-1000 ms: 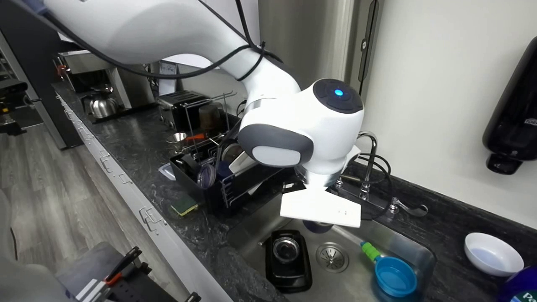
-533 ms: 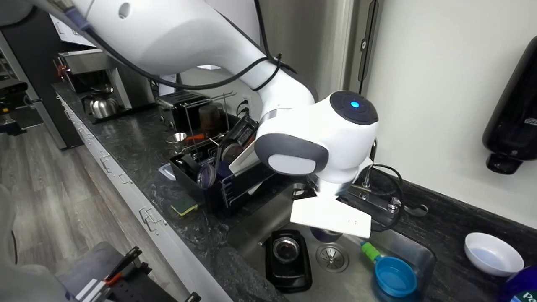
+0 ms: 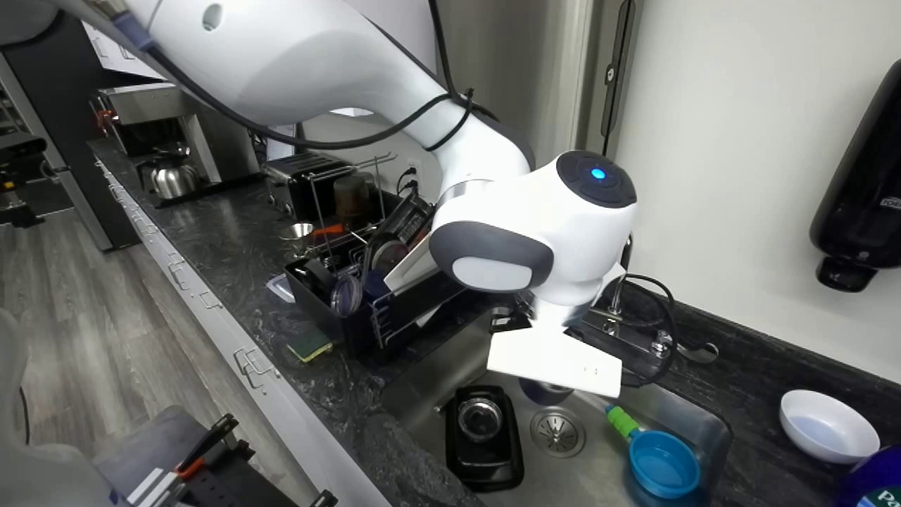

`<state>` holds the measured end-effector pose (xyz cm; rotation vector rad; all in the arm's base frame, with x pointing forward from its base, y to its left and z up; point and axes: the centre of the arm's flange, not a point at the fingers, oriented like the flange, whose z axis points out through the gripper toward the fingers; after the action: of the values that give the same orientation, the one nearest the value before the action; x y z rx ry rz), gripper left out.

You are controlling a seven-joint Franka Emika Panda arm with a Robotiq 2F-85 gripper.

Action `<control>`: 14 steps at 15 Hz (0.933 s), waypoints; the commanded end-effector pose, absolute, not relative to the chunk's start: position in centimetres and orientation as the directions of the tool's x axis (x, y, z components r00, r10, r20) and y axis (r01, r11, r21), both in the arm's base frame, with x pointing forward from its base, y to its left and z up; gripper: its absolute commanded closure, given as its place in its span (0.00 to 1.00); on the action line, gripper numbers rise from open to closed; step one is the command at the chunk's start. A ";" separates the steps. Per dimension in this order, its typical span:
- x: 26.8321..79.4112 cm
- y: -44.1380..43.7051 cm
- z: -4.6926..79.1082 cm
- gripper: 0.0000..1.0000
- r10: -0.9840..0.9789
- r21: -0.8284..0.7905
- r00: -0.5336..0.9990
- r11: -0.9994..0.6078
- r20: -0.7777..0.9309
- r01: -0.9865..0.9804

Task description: Take the cup from the kitchen holder and put it in the sink

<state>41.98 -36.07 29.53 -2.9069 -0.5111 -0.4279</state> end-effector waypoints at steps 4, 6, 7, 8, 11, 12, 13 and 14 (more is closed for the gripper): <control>43.4 -36.5 28.5 0.98 0.276 -0.067 0.925 -0.951 0.260 0.303; 43.9 -36.8 27.6 0.98 0.260 -0.019 0.926 -0.961 0.275 0.276; 44.2 -37.0 26.9 0.98 0.257 0.004 0.927 -0.964 0.275 0.266; 44.6 -37.2 26.2 0.98 0.254 0.025 0.929 -0.966 0.268 0.257; 45.6 -37.8 23.9 0.98 0.238 0.084 0.941 -0.971 0.242 0.224; 45.9 -38.1 23.2 0.98 0.229 0.098 0.946 -0.972 0.230 0.212; 46.3 -38.4 22.4 0.98 0.220 0.112 0.950 -0.973 0.220 0.200; 46.5 -38.7 21.8 0.98 0.213 0.123 0.955 -0.974 0.207 0.190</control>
<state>45.23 -37.36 23.01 -3.1528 -0.3701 -0.3727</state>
